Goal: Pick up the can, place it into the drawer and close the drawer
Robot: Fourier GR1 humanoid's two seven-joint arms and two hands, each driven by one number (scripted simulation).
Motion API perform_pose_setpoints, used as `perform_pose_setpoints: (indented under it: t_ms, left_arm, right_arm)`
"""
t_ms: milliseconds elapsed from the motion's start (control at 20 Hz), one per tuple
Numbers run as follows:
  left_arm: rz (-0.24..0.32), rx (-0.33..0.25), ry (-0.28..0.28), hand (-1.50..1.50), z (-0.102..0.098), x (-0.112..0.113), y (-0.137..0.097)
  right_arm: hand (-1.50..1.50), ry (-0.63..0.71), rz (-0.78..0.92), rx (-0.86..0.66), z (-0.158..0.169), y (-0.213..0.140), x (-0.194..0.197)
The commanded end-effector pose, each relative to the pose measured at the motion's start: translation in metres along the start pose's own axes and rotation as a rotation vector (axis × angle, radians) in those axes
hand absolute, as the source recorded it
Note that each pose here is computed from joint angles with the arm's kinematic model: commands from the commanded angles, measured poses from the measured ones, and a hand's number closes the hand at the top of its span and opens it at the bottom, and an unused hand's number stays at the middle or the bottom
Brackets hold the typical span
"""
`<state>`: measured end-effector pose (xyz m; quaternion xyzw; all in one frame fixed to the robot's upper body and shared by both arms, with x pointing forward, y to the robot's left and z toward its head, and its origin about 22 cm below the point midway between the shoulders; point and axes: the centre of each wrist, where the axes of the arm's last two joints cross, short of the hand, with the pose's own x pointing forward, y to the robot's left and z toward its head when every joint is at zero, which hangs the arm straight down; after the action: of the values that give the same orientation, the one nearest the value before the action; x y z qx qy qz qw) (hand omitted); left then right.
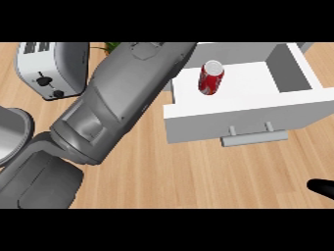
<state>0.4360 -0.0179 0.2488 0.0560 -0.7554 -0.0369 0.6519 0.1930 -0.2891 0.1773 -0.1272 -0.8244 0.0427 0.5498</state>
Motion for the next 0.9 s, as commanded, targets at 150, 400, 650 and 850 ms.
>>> perform_pose_setpoints:
  t_ms: [150, 400, 650, 850]
  left_arm:
    - [0.058, 0.012, 0.019, -1.5, 0.0, 0.001, 0.0]
    - [0.102, 0.008, 0.005, -1.5, 0.0, -0.001, 0.001]
    - [0.125, 0.005, 0.001, -1.5, 0.001, 0.004, -0.001]
    - [0.089, 0.016, -0.024, -1.5, -0.001, 0.023, -0.005]
  right_arm:
    - [-1.5, -0.105, 0.17, 0.084, -0.011, 0.012, 0.009]
    - [-1.5, -0.142, 0.352, 0.11, -0.032, 0.018, 0.007]
    - [-1.5, -0.159, 0.534, 0.154, -0.048, 0.042, -0.011]
    - [-1.5, -0.148, 0.629, 0.206, -0.054, 0.069, -0.036]
